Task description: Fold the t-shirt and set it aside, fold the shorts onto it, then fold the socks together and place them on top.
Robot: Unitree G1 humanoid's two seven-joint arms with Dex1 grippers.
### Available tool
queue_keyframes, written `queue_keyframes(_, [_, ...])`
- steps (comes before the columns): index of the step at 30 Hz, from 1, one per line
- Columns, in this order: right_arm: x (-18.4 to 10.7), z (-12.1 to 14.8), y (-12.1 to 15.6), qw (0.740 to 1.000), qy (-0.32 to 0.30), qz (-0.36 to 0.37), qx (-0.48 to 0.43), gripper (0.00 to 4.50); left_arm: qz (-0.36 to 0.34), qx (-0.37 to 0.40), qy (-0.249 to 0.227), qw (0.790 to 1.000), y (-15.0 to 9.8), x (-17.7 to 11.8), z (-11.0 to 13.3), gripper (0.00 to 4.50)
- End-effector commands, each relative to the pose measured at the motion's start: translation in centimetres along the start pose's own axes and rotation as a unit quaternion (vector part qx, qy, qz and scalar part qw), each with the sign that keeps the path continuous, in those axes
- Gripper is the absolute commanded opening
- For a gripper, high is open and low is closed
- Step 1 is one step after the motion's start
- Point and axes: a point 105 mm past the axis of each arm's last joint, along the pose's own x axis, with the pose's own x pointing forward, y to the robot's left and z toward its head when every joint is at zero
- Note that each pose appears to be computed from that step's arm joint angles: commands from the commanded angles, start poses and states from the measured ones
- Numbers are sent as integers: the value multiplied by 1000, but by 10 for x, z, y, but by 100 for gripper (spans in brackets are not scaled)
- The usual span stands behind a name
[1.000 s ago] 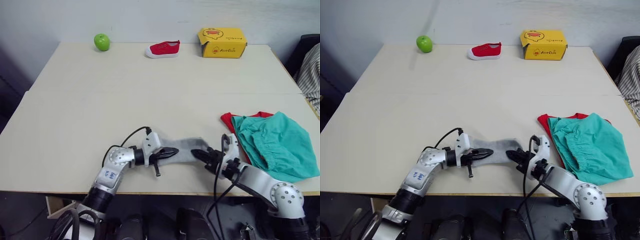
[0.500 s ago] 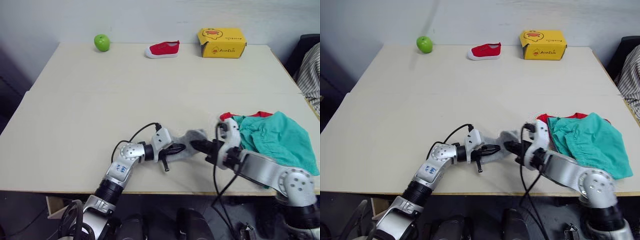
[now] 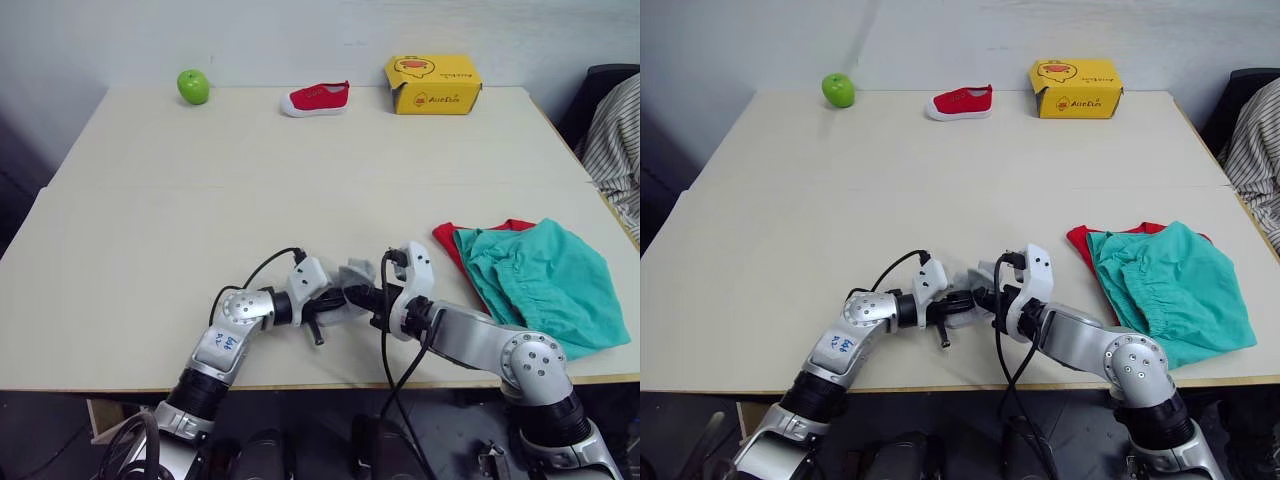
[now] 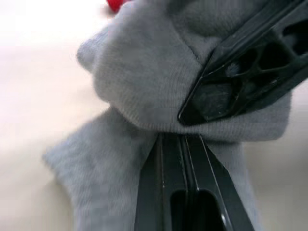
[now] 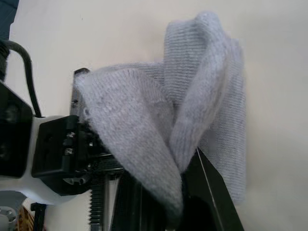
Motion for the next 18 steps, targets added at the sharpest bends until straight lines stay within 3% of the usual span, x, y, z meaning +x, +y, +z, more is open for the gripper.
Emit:
queue_keyframes(1, [4, -4, 0, 1000, 8, 10, -18, 1, -7, -8, -10, 1000, 2, -17, 5, 0])
queue_keyframes(5, [7, -2, 0, 999, 9, 17, -44, 1, -8, -6, -9, 1000, 4, -34, 8, 0])
queue_keyframes(8, [9, 3, 8, 996, 4, 40, -83, 1, 5, -3, 19, 1000, 5, -41, -7, 0])
queue_keyframes(13, [15, -3, 23, 989, 22, 80, -122, 144, 17, -13, 28, 999, 2, -35, -19, 0])
queue_keyframes(18, [16, -10, 36, 974, 48, 140, -169, 321, 35, -17, 39, 998, 4, -33, -25, 0])
